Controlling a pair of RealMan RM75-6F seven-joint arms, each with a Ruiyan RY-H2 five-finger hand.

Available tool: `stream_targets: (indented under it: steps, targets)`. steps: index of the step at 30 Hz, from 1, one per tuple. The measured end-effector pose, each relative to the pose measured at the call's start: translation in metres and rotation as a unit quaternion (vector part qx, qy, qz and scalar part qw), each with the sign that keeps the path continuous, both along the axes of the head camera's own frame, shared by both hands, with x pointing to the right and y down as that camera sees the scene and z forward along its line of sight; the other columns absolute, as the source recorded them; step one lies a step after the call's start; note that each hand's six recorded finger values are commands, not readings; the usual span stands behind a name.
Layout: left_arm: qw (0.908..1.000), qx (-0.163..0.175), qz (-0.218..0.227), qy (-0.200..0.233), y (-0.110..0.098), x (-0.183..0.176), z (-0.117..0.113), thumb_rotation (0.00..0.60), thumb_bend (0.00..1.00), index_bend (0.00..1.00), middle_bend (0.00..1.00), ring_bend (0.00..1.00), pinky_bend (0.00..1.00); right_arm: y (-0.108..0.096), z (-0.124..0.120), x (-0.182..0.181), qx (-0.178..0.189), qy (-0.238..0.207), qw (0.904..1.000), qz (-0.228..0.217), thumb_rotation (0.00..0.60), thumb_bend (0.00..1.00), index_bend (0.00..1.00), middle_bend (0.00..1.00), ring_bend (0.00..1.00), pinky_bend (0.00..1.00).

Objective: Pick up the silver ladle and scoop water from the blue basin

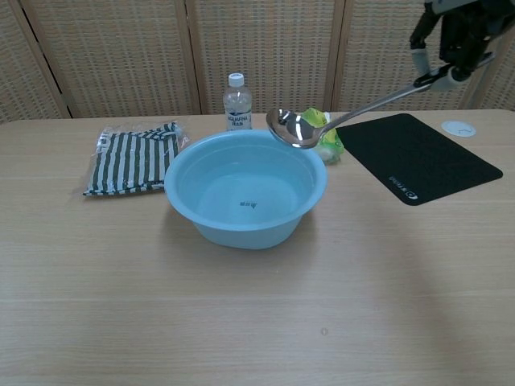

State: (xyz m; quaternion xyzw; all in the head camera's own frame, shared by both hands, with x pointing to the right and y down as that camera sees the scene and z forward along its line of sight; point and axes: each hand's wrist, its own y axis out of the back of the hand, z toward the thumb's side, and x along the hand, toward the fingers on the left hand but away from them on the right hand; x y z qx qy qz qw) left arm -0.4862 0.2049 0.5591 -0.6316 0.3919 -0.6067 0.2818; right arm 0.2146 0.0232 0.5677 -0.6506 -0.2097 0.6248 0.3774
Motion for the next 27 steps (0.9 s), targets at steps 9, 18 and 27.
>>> stream_targets:
  steps: [9, 18, 27]
  targets:
    - [1.0000, -0.002, -0.004, 0.001, -0.004, -0.004, 0.005, 0.600, 0.00, 0.00, 0.00, 0.00, 0.00, -0.011, 0.041, -0.079, 0.019, 0.048, 0.9976, -0.045, 0.600, 0.75, 0.79, 0.89, 0.90, 1.00]
    - [0.9999, 0.003, -0.016, 0.002, -0.007, -0.010, 0.002, 0.600, 0.00, 0.00, 0.00, 0.00, 0.00, -0.019, 0.073, -0.121, 0.041, 0.095, 0.9927, -0.062, 0.600, 0.75, 0.79, 0.89, 0.90, 1.00]
    - [0.9998, -0.001, -0.020, 0.003, -0.008, -0.013, 0.004, 0.600, 0.00, 0.00, 0.00, 0.00, 0.00, -0.025, 0.085, -0.128, 0.071, 0.122, 0.9868, -0.079, 0.600, 0.75, 0.79, 0.89, 0.90, 1.00]
